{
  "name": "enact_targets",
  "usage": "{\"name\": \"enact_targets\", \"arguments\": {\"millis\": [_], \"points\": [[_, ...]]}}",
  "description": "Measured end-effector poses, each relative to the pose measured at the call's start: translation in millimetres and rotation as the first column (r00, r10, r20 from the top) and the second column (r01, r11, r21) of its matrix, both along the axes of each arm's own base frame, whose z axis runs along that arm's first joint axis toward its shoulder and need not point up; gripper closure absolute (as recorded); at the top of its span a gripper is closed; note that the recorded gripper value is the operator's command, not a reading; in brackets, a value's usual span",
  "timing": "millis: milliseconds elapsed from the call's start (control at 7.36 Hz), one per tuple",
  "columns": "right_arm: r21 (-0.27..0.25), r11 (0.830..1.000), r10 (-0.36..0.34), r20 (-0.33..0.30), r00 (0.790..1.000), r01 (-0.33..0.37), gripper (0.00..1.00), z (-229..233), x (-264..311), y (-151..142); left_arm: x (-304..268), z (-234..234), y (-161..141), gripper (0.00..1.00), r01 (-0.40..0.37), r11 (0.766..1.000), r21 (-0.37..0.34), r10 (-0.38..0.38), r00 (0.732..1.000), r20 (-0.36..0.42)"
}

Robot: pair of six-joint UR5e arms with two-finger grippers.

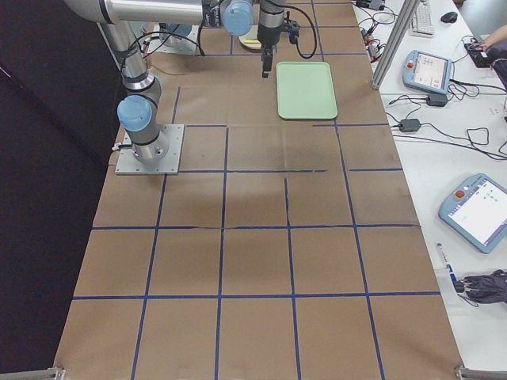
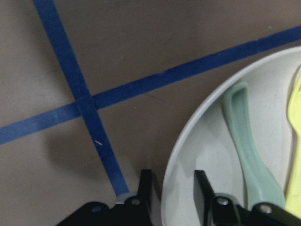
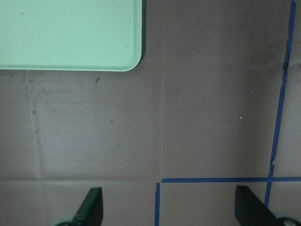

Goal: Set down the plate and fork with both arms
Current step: 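Slide the white plate with the left gripper onto the green tray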

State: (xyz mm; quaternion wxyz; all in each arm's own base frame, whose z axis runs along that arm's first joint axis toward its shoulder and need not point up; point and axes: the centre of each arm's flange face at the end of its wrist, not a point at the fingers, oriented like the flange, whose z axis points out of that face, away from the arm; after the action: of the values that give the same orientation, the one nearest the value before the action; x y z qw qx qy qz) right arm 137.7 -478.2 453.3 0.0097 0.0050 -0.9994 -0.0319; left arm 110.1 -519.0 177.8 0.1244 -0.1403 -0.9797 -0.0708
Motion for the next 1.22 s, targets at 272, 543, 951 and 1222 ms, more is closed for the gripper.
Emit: {"name": "enact_targets", "arguments": {"millis": [272,543,951,1222], "points": [[0.001,1.000,0.000,0.000,1.000,0.000,0.00,-0.1,0.2,0.1,-0.7,4.6,-1.5,1.00,-0.005,1.000,-0.017,0.005,1.000,-0.012],[0.001,1.000,0.000,0.000,1.000,0.000,0.00,-0.1,-0.2,0.1,-5.2,18.0,-8.3,1.00,-0.023,0.998,-0.064,0.020,0.999,-0.049],[0.001,1.000,0.000,0.000,1.000,0.000,0.00,-0.1,-0.2,0.1,-21.2,38.7,-36.5,1.00,-0.071,0.992,-0.109,0.062,0.995,-0.081],[0.001,1.000,0.000,0.000,1.000,0.000,0.00,-0.1,-0.2,0.1,-63.8,58.8,-66.9,1.00,-0.083,0.988,-0.128,0.074,0.995,-0.074]]}}
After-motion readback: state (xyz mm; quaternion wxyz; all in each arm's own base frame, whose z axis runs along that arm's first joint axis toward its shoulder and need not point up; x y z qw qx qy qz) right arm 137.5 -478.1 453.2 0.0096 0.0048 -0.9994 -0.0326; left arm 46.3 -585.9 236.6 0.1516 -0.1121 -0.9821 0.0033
